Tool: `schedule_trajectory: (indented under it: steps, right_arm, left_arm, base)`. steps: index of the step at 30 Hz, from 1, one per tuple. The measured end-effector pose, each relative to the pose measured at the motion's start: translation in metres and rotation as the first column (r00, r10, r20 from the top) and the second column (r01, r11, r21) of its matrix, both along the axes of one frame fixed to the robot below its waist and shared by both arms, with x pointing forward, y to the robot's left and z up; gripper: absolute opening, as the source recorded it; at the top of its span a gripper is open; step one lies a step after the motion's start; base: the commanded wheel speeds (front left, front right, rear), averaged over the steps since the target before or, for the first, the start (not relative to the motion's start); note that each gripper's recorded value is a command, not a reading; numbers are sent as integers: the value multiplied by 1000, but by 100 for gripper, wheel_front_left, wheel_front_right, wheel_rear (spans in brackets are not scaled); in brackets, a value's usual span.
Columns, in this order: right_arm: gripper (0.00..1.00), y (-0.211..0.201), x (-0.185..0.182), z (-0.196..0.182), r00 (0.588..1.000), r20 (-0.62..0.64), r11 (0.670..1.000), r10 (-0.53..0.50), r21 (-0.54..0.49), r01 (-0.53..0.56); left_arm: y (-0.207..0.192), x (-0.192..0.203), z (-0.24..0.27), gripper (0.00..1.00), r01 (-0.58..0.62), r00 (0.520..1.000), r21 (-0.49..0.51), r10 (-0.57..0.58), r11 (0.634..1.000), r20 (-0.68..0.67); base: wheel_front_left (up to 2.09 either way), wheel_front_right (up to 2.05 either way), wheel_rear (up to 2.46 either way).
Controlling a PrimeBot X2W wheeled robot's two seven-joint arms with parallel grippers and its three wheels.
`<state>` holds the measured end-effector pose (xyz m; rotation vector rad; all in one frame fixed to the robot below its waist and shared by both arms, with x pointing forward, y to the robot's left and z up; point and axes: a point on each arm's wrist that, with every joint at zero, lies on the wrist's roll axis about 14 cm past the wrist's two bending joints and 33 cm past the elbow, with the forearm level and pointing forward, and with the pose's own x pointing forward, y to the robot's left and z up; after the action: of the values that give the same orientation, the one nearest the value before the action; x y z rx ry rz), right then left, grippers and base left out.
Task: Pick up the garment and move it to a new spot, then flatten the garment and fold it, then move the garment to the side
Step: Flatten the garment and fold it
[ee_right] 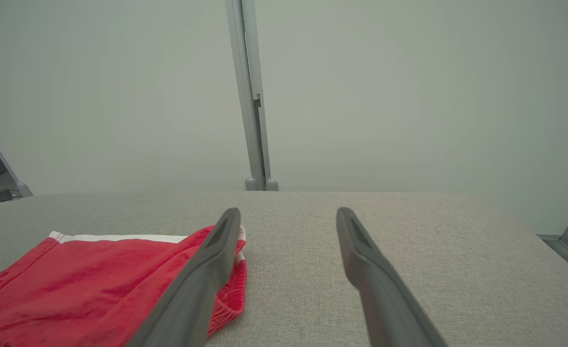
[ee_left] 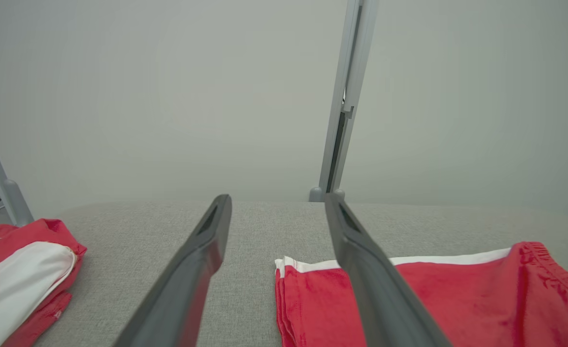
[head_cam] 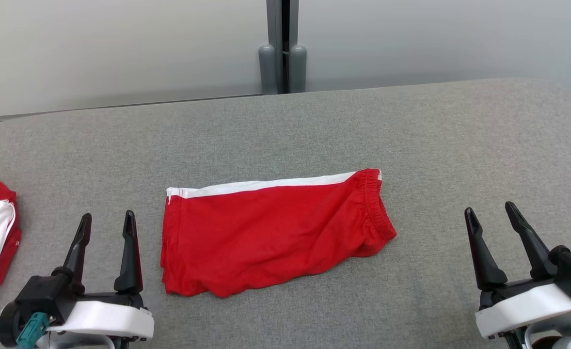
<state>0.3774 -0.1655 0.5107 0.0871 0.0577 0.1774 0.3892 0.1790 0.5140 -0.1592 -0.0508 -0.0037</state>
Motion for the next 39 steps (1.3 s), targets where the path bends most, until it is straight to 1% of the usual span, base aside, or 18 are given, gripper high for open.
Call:
schedule_trajectory:
  steps: [5, 14, 19, 24, 30, 35, 39]
  right_arm:
    - [100, 0, -5, 3, 1000, 3, 1000, 5, -12, -5]
    - [100, 0, -4, 4, 1000, 2, 1000, 7, -16, -7]
    - [100, 0, -2, 1, 1000, -8, 1000, 7, -18, -7]
    - [100, 1, 6, -10, 999, -44, 999, 21, -32, -22]
    - [100, 27, 31, -36, 988, -117, 994, 105, -31, -109]
    - [100, 63, 54, -63, 962, -175, 977, 208, -3, -212]
    - [100, 80, 67, -93, 938, -246, 968, 246, 18, -249]
  left_arm:
    - [5, -10, 3, 100, -2, 1000, -1, 2, 1000, 4]
    - [3, -13, 0, 100, 3, 1000, -6, -3, 1000, -17]
    - [2, -13, -3, 100, 6, 999, -7, -6, 1000, -34]
    - [2, -9, -9, 100, 4, 998, -10, -4, 1000, -57]
    - [1, 7, -17, 100, 3, 997, -21, -4, 1000, -73]
    - [0, 18, -32, 100, 0, 995, -29, -3, 1000, -104]
    - [1, 27, -46, 100, 4, 991, -22, -7, 1000, -133]
  base:
    - [0, 0, 0]
    - [0, 0, 0]
    - [0, 0, 0]
    - [0, 0, 0]
    - [0, 0, 0]
    - [0, 0, 0]
    - [0, 0, 0]
